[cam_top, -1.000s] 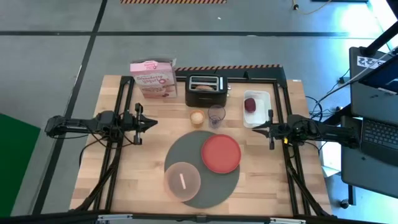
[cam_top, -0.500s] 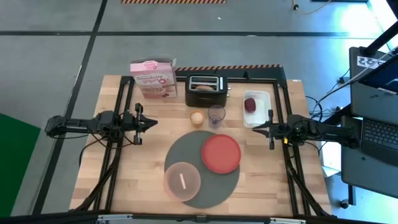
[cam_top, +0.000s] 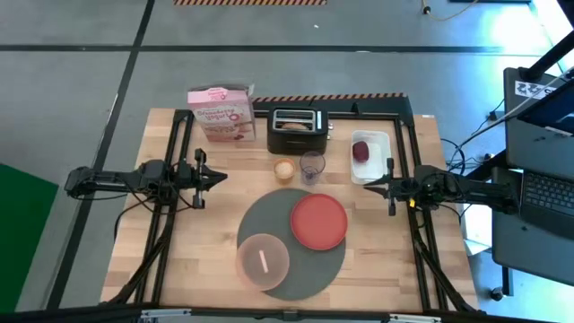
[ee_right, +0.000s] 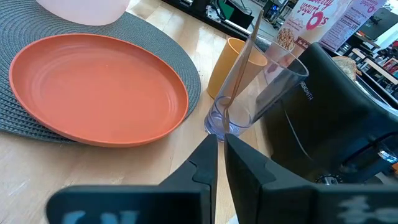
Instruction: Arrange a breakfast setting
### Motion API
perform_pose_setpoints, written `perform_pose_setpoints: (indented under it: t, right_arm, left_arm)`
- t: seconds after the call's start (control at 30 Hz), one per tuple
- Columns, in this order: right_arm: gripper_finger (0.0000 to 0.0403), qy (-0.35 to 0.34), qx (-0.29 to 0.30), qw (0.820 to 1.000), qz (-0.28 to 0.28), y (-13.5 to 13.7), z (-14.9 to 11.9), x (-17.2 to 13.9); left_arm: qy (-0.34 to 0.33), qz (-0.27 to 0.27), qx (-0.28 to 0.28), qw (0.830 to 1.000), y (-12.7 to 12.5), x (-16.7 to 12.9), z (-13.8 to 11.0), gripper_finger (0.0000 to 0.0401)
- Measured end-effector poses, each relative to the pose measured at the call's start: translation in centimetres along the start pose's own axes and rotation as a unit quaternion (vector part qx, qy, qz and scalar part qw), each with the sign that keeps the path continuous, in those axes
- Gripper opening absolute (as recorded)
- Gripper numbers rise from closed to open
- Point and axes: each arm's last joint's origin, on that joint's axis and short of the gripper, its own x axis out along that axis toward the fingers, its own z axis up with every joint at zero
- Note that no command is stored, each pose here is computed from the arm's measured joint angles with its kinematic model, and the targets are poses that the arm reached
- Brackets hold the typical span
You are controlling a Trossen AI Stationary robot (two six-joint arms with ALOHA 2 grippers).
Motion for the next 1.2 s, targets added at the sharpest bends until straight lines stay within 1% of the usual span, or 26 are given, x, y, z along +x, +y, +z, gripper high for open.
perform_pose_setpoints:
  t: [0.63,0.67,0.83,0.9,1.0,1.07,1.1,1.17,1.2]
  right_arm:
    - [0.0035,0.0,0.0,1.0,0.0,0.0,0.0,0.0]
    - [0.0035,0.001,-0.007,1.0,-0.002,0.0,0.0,0.0]
    - [0.0035,0.018,-0.093,0.995,-0.033,-0.2,0.0,0.0]
    - [0.0035,0.022,-0.104,0.993,-0.044,-0.3,0.0,0.0]
    - [0.0035,0.028,-0.106,0.992,-0.055,-0.4,0.0,0.0]
    - [0.0035,0.027,-0.089,0.994,-0.065,-0.5,0.0,0.0]
    - [0.0035,0.016,-0.061,0.996,-0.069,-0.5,0.2,0.0]
    - [0.0035,-0.028,0.02,0.995,-0.089,-0.9,0.9,-0.1]
    - [0.0035,-0.058,0.071,0.99,-0.106,-1.2,1.4,-0.2]
  left_arm:
    - [0.0,0.0,0.0,1.0,0.0,0.0,0.0,0.0018]
    - [0.0,0.0,0.0,1.0,0.0,0.0,0.0,0.0018]
    - [0.0,0.0,0.0,1.0,0.0,0.0,0.0,0.0018]
    - [0.0,0.0,0.0,1.0,0.0,0.0,0.0,0.0018]
    - [0.0,0.001,0.001,1.0,0.0,0.0,0.0,0.0018]
    - [0.0,0.002,-0.005,1.0,0.0,0.0,0.0,0.0018]
    - [-0.004,-0.004,-0.025,1.0,0.0,0.0,0.1,0.0018]
    - [-0.028,-0.03,-0.103,0.994,-0.2,0.0,0.6,0.0018]
    - [-0.046,-0.033,-0.132,0.99,-0.1,-0.1,0.9,0.0018]
